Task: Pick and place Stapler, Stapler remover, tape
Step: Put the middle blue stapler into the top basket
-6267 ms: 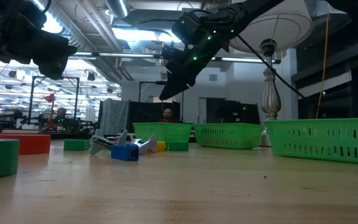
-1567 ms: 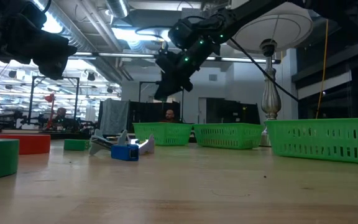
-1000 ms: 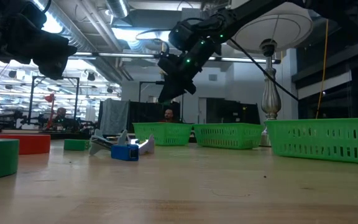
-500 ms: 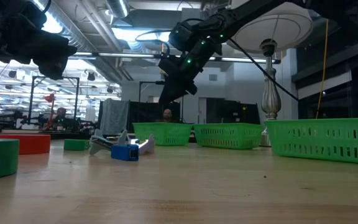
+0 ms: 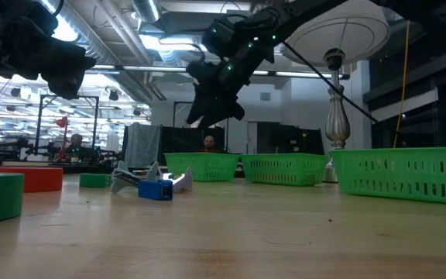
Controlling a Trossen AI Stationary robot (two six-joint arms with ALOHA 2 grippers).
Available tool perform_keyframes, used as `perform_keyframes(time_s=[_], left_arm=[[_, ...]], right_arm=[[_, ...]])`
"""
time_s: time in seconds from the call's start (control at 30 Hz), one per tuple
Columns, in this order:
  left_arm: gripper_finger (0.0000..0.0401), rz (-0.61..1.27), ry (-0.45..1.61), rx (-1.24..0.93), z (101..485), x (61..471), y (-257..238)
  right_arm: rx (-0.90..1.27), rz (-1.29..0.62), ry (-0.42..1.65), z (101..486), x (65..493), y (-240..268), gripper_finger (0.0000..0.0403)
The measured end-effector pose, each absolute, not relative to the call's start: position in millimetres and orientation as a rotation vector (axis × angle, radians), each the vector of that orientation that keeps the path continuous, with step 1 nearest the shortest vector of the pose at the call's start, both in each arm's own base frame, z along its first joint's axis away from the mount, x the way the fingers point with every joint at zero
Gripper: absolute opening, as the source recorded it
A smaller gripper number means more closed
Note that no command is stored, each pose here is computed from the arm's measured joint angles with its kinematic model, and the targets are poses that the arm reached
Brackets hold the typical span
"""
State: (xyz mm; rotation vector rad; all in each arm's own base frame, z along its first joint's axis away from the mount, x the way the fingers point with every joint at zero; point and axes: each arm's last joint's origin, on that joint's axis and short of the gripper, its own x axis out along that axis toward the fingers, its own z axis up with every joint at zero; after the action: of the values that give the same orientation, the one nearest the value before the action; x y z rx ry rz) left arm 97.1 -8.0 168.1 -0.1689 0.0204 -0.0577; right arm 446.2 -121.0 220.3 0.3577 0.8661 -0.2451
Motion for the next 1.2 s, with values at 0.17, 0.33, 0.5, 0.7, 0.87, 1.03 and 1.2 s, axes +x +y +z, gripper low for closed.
perform_keyframes(time_s=[0.17, 0.33, 0.5, 0.7, 0.87, 1.03, 1.2], left_arm=[[0.0107, -0.058, 0.021, -0.169, 168.1, 97.2, -8.0], [0.0107, -0.058, 0.021, -0.169, 168.1, 97.2, -8.0], [0.0107, -0.058, 0.021, -0.169, 168.0, 97.2, -8.0], [0.0107, -0.058, 0.021, -0.169, 168.1, 97.2, -8.0], [0.0107, -0.057, 0.021, -0.169, 168.0, 97.2, -8.0], [0.0107, -0.058, 0.021, -0.169, 168.1, 97.2, -8.0], [0.0107, -0.058, 0.021, -0.169, 168.0, 97.2, -8.0]], right_arm=[[0.309, -0.164, 0.9, 219.1, 454.5, -76.2, 0.0194], [0.233, -0.135, 0.908, 219.1, 459.7, -34.5, 0.0194], [0.17, -0.06, 0.911, 219.4, 461.4, 1.8, 0.0194], [0.134, 0.012, 0.916, 219.4, 459.9, 37.6, 0.0194], [0.11, 0.058, 0.919, 219.4, 457.6, 59.3, 0.0194], [0.091, 0.096, 0.921, 219.4, 454.8, 78.1, 0.0194], [0.032, 0.148, 0.919, 219.5, 451.9, 93.2, 0.0195]])
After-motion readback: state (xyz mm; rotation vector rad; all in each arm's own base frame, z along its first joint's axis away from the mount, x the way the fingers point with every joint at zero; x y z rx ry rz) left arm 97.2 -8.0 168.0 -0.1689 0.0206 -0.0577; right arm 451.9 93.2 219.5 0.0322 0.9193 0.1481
